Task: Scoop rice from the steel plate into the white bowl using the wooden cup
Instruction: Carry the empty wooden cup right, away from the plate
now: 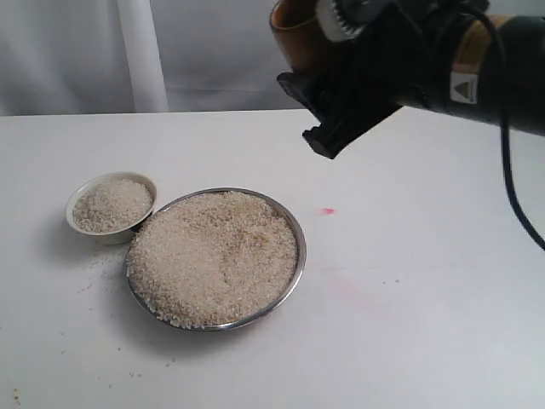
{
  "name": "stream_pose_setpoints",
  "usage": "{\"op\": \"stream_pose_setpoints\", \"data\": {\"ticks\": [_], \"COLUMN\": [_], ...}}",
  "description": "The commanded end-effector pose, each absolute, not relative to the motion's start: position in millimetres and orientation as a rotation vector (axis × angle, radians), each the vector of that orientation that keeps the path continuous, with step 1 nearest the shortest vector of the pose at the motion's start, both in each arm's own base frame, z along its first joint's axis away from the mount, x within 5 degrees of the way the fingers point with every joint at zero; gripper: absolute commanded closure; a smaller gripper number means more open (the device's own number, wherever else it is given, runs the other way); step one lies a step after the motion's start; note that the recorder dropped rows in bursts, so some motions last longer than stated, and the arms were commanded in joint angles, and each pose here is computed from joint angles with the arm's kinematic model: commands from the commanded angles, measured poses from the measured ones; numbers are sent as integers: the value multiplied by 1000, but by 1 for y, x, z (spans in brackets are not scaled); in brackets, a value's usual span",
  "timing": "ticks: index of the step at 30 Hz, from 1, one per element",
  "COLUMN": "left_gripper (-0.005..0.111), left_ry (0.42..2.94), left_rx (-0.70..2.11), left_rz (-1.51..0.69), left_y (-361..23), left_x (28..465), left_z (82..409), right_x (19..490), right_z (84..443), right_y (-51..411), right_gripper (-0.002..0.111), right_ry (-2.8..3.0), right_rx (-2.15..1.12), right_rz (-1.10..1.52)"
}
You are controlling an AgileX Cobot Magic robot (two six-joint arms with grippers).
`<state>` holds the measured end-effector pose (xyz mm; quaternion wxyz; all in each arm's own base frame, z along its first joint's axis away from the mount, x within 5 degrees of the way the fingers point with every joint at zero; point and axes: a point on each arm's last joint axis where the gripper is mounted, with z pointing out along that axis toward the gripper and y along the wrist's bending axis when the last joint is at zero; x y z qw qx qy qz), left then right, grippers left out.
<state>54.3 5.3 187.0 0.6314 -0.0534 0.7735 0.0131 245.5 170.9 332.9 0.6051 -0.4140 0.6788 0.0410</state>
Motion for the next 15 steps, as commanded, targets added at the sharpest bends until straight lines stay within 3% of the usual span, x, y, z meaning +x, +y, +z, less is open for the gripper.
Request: {"op": "stream_pose_setpoints", "data": {"ticks": [1,5,15], "left_gripper": [107,107,107], "left_ry": [1764,1764,1764], "left_rx": [-118,-118,-118], "left_rz": [23,23,23], "left_y": [5,5,5], "left_x": [54,54,54], "left_z": [187,187,187], "right_x": [248,248,268], "right_z": [300,263,183], "right_y": [137,106,100], "right_gripper": [108,108,108], "right_ry": [1583,1555,1658], "right_rx": [-766,-518,-343], "right_rz": [189,210,189]}}
